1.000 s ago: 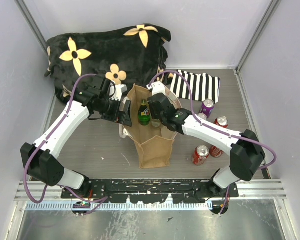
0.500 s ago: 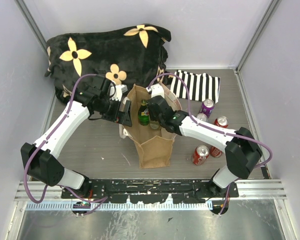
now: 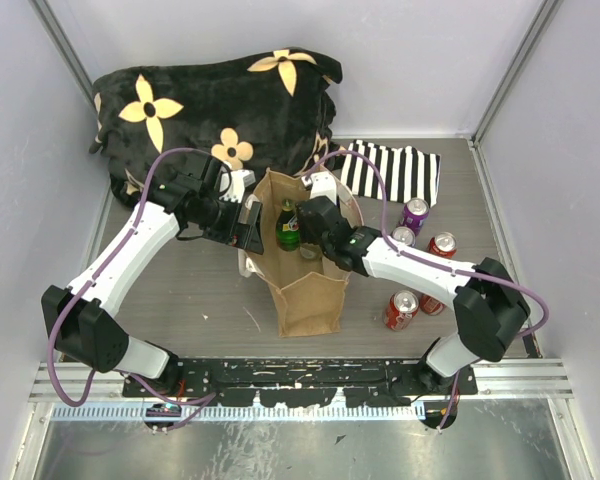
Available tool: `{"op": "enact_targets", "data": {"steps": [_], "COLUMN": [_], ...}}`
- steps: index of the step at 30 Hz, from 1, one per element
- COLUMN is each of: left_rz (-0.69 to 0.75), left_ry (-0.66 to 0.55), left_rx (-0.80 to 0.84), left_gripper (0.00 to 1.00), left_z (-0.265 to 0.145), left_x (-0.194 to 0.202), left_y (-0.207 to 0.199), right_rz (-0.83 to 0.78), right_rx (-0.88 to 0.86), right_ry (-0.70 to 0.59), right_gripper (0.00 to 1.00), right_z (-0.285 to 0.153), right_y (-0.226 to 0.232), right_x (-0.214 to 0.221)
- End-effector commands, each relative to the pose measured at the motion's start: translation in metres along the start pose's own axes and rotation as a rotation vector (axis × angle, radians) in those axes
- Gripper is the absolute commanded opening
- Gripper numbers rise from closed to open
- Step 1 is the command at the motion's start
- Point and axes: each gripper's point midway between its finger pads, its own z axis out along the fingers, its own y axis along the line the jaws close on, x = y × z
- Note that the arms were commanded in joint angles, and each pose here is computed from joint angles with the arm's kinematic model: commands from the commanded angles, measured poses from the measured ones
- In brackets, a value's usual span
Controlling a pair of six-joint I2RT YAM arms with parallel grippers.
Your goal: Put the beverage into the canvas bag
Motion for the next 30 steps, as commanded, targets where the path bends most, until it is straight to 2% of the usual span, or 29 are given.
{"op": "enact_targets", "data": {"steps": [1, 5, 10, 23, 26, 30], "left_rz": [0.022, 0.025, 0.01, 0.016, 0.02, 0.028], "left_ry": [-0.023, -0.018, -0.016, -0.044, -0.051, -0.056], "left_rx": [0.013, 0.017, 0.024, 0.024, 0.027, 0.031], "left_gripper": [0.98, 0.98, 0.98, 0.98, 0.98, 0.98], "left_z": [-0.005, -0.006, -0.004, -0.006, -0.007, -0.009], "left_x": [-0.004, -0.003, 0.0, -0.007, -0.01, -0.012], "left_y": [-0.005, -0.006, -0.006, -0.008, -0.009, -0.01], "right_rz": [0.071, 0.063, 0.103, 0.195, 0.239, 0.298], "right_rx": [0.027, 0.016, -0.01, -0.02, 0.024, 0.178], "right_ry": [-0.087, -0.101, -0.135, -0.292, -0.341, -0.343], "right_gripper": [0.59, 0.64, 0.66, 0.72, 0.73, 0.73], "right_z": [-0.011, -0.012, -0.017, -0.044, -0.055, -0.06], "right_y": [-0.008, -0.005, 0.001, 0.006, -0.015, -0.078], "right_x": [-0.029, -0.038, -0.056, -0.161, -0.205, -0.237]}}
